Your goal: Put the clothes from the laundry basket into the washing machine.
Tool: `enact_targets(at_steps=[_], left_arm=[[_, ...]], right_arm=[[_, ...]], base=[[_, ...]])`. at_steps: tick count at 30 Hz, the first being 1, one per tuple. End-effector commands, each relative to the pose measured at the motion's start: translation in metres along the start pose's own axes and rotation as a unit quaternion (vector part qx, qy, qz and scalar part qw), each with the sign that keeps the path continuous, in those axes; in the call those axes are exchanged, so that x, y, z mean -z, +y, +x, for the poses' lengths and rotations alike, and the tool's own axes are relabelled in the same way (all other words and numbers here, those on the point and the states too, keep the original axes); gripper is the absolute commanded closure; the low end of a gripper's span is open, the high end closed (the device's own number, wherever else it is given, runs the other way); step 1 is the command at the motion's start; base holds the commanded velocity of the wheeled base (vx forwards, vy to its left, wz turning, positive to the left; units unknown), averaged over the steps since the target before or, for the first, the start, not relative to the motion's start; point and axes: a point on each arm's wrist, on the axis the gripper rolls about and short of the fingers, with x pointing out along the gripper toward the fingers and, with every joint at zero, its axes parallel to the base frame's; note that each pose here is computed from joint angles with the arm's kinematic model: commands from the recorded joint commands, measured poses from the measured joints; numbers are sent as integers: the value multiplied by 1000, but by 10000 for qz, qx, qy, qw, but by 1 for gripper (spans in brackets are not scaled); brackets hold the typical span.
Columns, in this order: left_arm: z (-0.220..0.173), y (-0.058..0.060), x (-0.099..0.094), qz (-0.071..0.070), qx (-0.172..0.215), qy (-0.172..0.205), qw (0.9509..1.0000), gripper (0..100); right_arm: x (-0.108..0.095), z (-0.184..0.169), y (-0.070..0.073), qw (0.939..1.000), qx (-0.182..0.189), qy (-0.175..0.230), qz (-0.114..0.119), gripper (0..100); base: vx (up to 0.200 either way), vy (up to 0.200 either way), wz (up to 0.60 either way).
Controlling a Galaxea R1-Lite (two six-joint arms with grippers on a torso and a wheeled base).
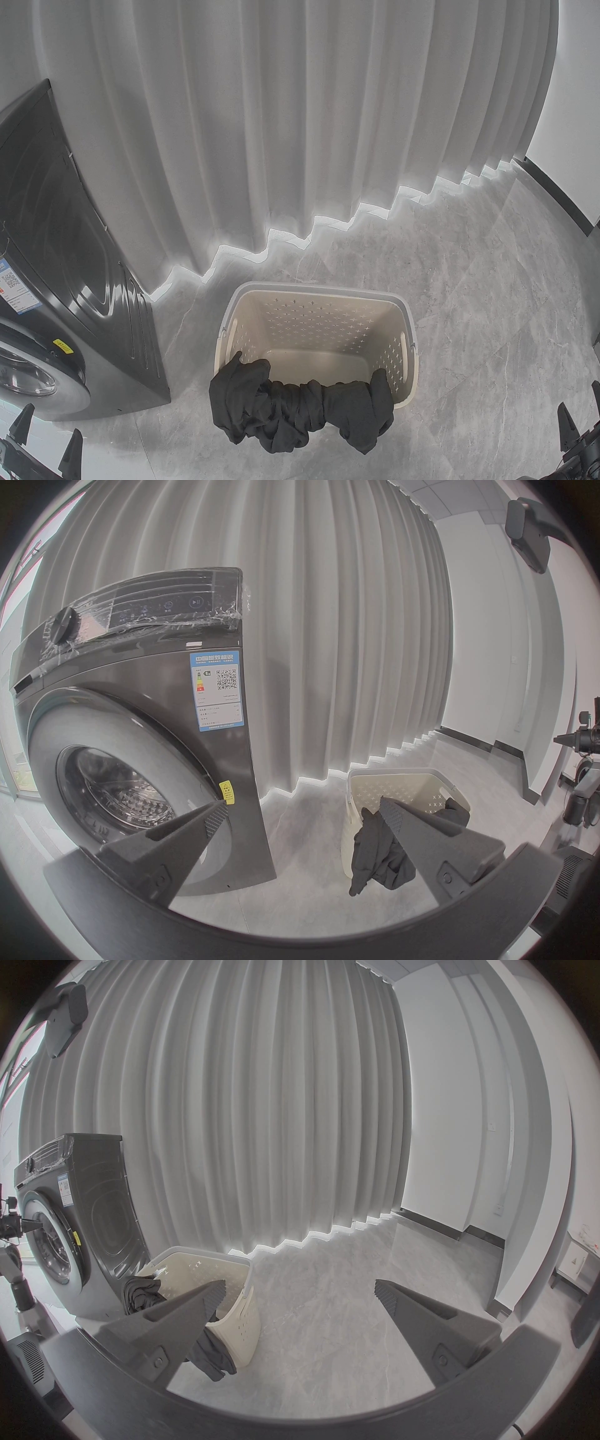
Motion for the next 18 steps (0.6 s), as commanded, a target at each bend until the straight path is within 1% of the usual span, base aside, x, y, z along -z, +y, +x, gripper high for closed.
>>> enact_targets(at_steps=[1, 18], left_arm=[[0, 0, 5, 0, -1, 9, 10000, 0], [0, 0, 5, -16, -1, 9, 10000, 0]], right_arm=[[5, 0, 0, 10000, 1, 17, -2, 0], [5, 0, 0, 10000, 1, 17, -2, 0]], base=[[0, 0, 0], [0, 0, 0]])
